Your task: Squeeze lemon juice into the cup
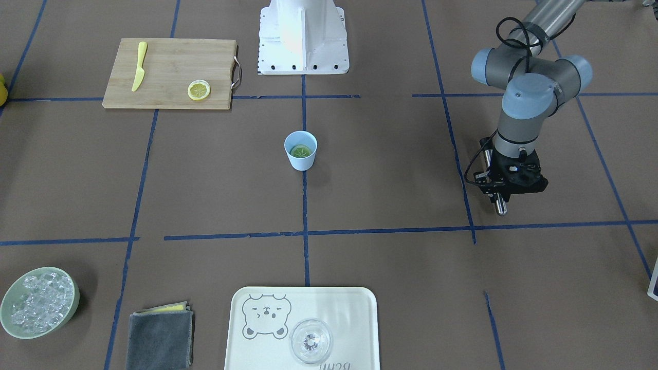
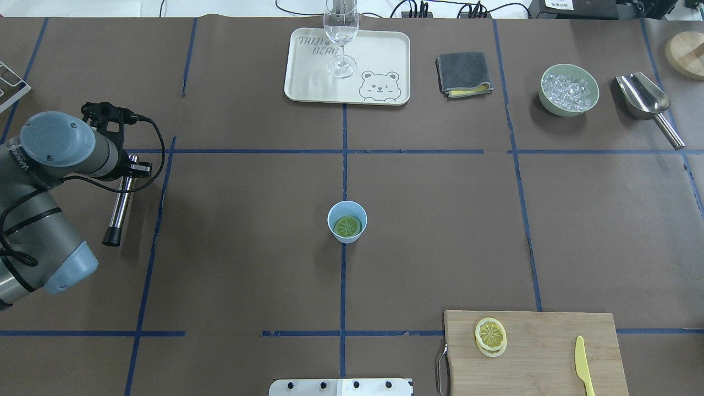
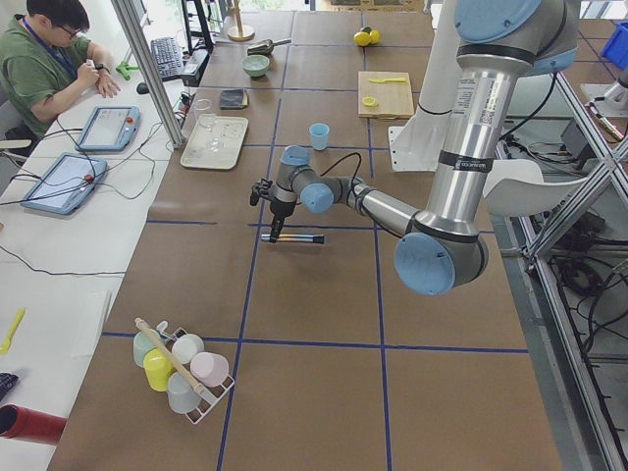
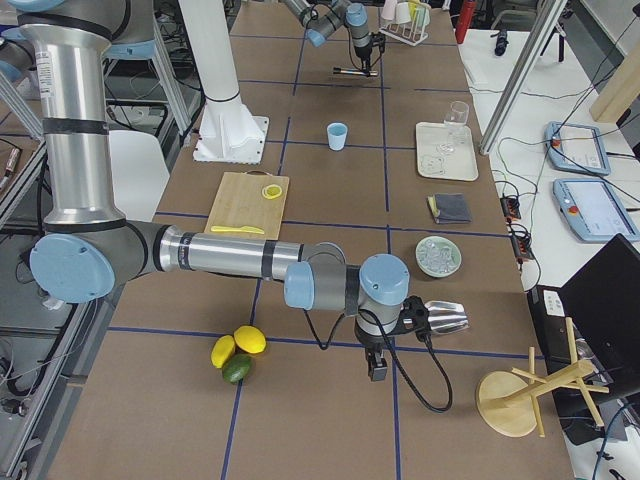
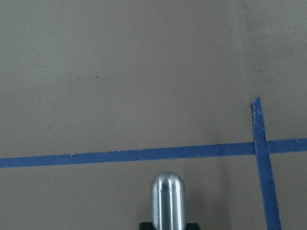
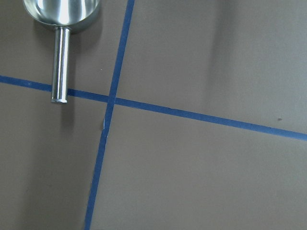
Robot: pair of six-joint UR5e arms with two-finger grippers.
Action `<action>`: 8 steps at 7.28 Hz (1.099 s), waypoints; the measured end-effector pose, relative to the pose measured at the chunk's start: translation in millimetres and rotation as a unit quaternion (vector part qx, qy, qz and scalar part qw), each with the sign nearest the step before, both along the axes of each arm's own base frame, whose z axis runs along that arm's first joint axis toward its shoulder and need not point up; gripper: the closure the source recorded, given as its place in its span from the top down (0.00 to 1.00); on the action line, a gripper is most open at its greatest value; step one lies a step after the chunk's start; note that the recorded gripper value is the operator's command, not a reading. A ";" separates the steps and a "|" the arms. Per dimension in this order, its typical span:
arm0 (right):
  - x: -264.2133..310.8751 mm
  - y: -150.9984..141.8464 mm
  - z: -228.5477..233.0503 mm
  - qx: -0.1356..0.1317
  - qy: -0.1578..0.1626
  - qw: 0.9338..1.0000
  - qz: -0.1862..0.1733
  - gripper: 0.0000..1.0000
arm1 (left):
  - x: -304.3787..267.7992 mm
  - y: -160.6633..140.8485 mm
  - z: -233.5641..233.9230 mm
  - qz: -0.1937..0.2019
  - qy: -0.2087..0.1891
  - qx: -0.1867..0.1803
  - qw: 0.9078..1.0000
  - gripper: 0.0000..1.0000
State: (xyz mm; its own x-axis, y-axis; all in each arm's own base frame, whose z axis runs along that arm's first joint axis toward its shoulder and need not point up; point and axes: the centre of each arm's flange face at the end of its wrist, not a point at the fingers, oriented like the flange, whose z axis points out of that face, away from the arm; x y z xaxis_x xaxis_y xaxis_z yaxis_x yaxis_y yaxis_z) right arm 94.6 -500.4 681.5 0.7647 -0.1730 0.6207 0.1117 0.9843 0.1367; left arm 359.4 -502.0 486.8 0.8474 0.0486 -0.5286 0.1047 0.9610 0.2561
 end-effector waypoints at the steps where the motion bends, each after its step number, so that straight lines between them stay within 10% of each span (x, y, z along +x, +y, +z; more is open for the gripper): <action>1: 0.0 0.0 0.1 0.000 0.000 1.000 0.000 1.00 | 1.4 0.8 1.2 0.001 -0.001 -0.001 1.000 0.55; 2: -0.2 -0.1 0.1 0.000 0.000 1.000 0.000 1.00 | 1.8 1.0 1.6 0.001 -0.001 -0.001 1.000 1.00; 8: -0.8 -0.1 0.0 -0.001 -0.001 1.000 0.000 1.00 | -44.7 -12.0 -52.4 0.026 0.035 0.048 0.998 1.00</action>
State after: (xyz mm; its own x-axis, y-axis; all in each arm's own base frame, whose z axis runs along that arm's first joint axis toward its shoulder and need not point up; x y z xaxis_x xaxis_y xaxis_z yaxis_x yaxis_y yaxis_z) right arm 93.8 -500.5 681.5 0.7638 -0.1720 0.6221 0.1118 0.9845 0.1349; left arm 314.7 -514.0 434.3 0.8035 0.1455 -0.5773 0.0753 0.9370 0.3410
